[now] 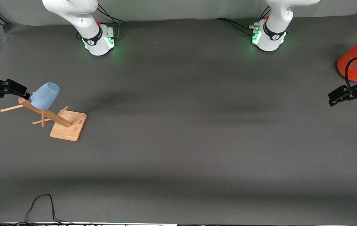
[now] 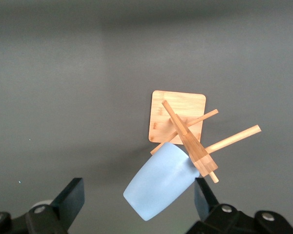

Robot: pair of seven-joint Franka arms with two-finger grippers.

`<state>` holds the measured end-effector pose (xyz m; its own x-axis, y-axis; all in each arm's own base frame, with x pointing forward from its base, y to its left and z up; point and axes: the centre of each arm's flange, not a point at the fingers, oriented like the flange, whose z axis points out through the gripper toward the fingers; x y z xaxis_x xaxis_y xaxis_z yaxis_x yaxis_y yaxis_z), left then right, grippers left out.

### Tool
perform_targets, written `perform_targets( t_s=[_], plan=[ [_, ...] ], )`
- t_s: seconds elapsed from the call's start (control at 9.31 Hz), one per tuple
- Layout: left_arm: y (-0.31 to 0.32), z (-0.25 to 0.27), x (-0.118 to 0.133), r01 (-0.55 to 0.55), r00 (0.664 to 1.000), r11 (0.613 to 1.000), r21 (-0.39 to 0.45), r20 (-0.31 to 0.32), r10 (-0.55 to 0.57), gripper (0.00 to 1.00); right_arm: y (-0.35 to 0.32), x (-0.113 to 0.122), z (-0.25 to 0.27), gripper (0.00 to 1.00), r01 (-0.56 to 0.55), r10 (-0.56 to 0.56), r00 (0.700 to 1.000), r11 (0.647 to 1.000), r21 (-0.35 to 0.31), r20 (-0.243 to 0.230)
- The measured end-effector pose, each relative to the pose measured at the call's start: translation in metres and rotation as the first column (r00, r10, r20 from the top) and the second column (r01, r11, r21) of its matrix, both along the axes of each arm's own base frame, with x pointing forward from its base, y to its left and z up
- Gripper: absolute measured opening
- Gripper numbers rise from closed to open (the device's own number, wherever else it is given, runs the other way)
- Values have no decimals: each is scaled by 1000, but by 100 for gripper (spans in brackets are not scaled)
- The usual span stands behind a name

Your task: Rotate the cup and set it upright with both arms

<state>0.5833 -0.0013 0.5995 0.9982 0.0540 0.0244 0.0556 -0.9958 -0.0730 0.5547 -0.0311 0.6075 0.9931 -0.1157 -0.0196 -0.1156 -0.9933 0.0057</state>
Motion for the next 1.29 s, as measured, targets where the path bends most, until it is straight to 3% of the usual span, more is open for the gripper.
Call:
perform_targets(
  t_s=[0.97,1.29],
  plan=[
    [-1,2,-1,-2,1000,1000,-23,1,2,100,1,-1,-2,100,-1,1,1000,1000,0,-6],
    [-1,2,-1,-1,1000,1000,-23,2,1,100,-9,-25,-3,100,20,-20,1000,1000,2,-18]
  ],
)
